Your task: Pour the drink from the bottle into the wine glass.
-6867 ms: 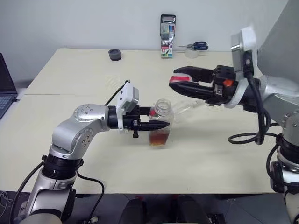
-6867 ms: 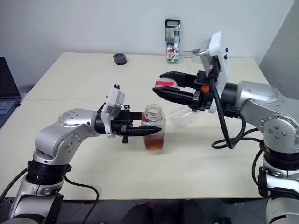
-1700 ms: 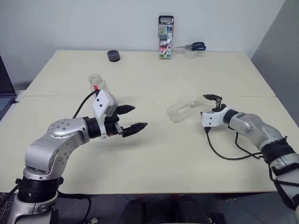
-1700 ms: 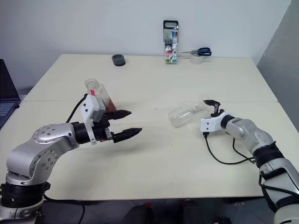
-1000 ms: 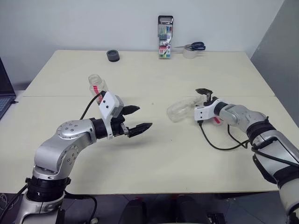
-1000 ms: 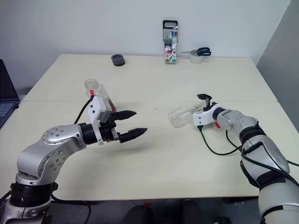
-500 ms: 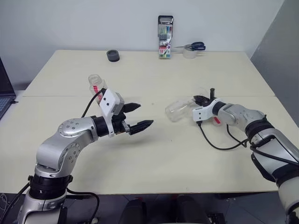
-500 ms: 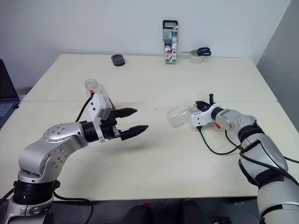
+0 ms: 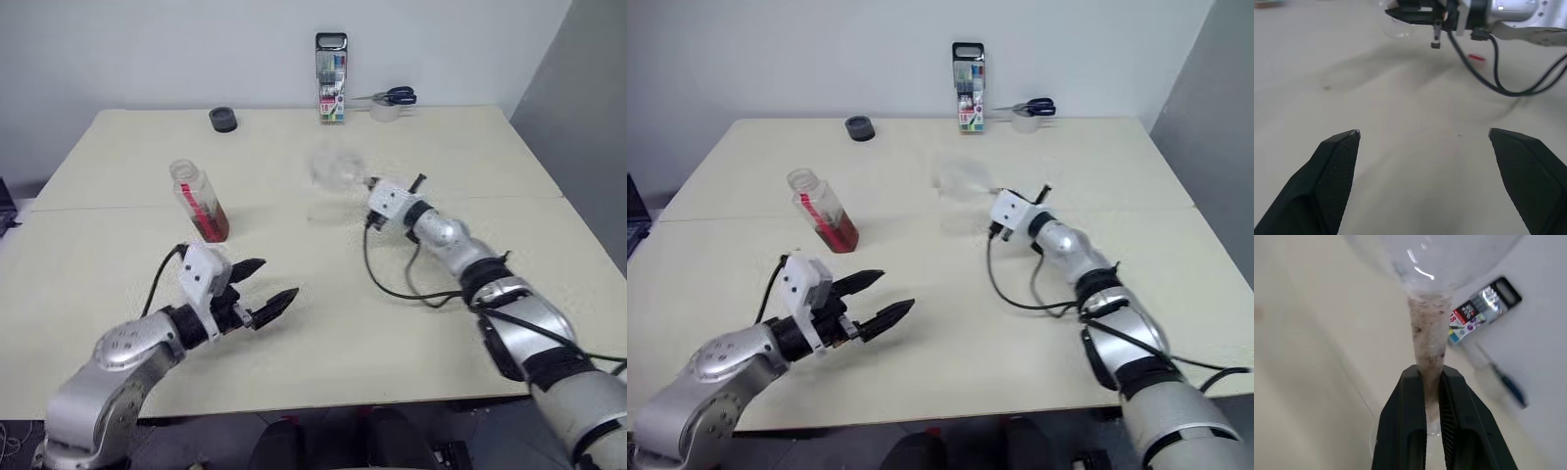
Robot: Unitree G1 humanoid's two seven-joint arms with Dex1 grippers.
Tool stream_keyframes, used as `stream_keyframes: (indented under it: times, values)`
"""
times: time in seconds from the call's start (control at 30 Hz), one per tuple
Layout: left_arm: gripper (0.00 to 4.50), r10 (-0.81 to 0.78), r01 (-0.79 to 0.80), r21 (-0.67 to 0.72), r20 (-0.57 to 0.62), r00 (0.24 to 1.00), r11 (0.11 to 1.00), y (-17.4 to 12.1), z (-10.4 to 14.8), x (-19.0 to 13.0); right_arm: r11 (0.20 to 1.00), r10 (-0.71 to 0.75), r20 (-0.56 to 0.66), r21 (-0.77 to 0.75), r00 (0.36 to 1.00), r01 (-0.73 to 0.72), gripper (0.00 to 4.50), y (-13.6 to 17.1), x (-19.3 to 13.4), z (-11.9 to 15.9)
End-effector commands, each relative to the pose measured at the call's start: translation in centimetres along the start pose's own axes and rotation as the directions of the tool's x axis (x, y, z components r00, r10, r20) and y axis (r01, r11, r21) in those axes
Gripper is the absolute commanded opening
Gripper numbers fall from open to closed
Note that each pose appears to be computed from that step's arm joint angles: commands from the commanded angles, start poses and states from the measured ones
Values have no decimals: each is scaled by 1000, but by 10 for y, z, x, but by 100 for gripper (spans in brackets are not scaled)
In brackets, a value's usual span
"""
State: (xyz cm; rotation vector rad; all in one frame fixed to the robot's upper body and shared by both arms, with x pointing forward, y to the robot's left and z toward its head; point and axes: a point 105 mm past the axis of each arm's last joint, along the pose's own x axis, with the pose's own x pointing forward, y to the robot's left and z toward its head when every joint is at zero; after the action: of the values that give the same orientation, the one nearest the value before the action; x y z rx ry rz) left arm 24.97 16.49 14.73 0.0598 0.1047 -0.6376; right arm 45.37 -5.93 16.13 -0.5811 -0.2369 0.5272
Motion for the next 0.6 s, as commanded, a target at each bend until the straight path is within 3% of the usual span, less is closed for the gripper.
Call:
stream_keyframes:
  times: [0.03, 0.1, 0.33, 0.47, 0.6]
  values:
    - [450, 102, -104, 18, 88, 991, 994, -1, 19, -10, 944, -68, 29, 326, 997, 55, 8, -4, 12, 19]
    - [450, 150, -150, -4, 96, 984, 989, 0, 18, -13, 887, -63, 32, 459, 998, 41, 8, 9, 19, 24]
    - [450, 223, -222, -26, 104, 969, 975, -1, 19, -25, 794, 13, 77, 605, 997, -58, 8, 59, 25, 34]
    - [450, 254, -252, -28, 99, 962, 967, 1, 17, -29, 796, 51, 34, 602, 998, -61, 8, 83, 19, 19]
    - [450, 259, -258, -20, 98, 961, 966, 4, 16, -30, 859, 105, -47, 508, 993, -67, 8, 102, 9, -2]
